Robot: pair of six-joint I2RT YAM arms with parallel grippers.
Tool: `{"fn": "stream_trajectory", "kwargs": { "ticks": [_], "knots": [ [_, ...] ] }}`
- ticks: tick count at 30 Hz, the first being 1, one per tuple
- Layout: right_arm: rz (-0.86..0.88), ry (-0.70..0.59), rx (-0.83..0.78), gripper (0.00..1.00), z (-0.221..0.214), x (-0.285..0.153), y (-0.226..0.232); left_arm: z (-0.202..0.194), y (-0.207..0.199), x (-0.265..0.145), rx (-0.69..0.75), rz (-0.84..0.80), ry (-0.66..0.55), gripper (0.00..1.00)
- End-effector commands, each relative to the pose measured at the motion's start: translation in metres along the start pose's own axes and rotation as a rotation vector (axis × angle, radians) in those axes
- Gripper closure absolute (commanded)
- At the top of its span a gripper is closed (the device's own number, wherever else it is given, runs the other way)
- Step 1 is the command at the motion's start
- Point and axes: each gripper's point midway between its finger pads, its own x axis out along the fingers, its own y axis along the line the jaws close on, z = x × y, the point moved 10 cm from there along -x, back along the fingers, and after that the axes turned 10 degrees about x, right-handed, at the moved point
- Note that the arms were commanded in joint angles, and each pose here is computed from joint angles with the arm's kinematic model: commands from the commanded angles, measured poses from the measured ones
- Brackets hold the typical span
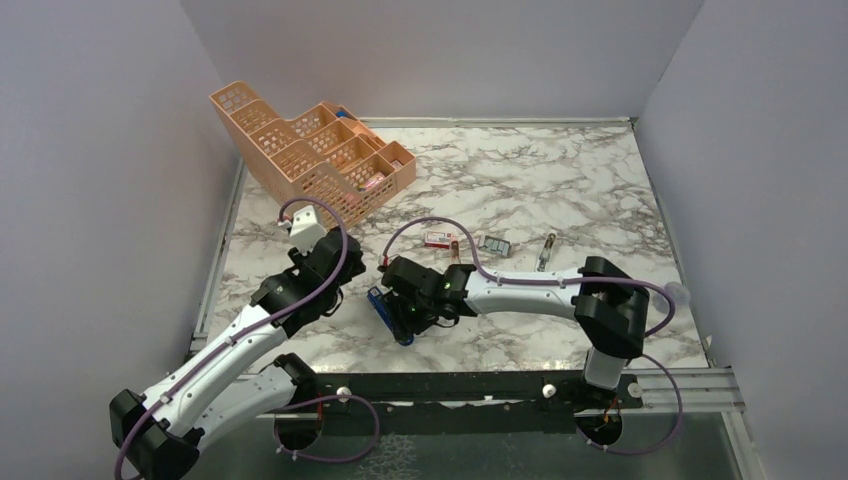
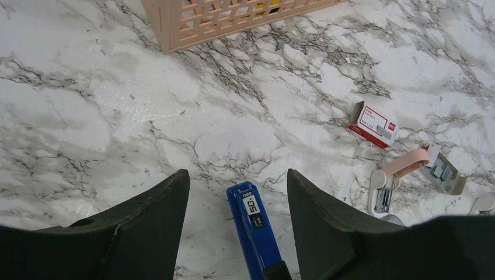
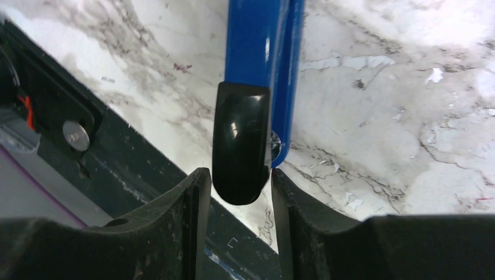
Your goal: Load the staples into the stapler
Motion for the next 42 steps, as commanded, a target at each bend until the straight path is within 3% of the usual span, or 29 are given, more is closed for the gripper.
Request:
{"fn": "stream_trajectory", "kwargs": {
  "ticks": [1,6,12,16,20,28,36,42],
  "knots": [
    [-0.075,-0.094,0.075,0.57,0.012,0.002,0.005,-0.004,0.007,0.004,-0.007,0.058,-0.009,0.37],
    [-0.168,-0.151,0.162,0.66,0.014,-0.004,-0.002,-0.017,0.002,0.007,-0.020,0.008,0.070,0.36],
    [-0.195,-0.202,0.291,0.68,0.021,-0.013,-0.019,-0.043,0.000,0.010,-0.045,-0.101,0.178,0.36],
    [-0.169,-0.188,0.352,0.68,0.023,-0.013,-0.031,-0.059,-0.009,0.014,-0.017,-0.279,0.241,0.43],
    [-0.157,-0.183,0.419,0.68,0.025,-0.015,-0.041,-0.081,-0.018,0.020,0.024,-0.379,0.383,0.51],
    [-0.061,-0.161,0.474,0.68,0.027,-0.018,-0.049,-0.100,-0.039,0.027,0.036,-0.689,0.458,0.52],
    [-0.019,-0.146,0.487,0.68,0.029,-0.018,-0.049,-0.118,-0.039,0.039,0.039,-0.704,0.502,0.66],
    [0.014,-0.132,0.485,0.70,0.029,-0.019,-0.048,-0.128,-0.038,0.045,0.039,-0.711,0.520,0.68]
  ]
}}
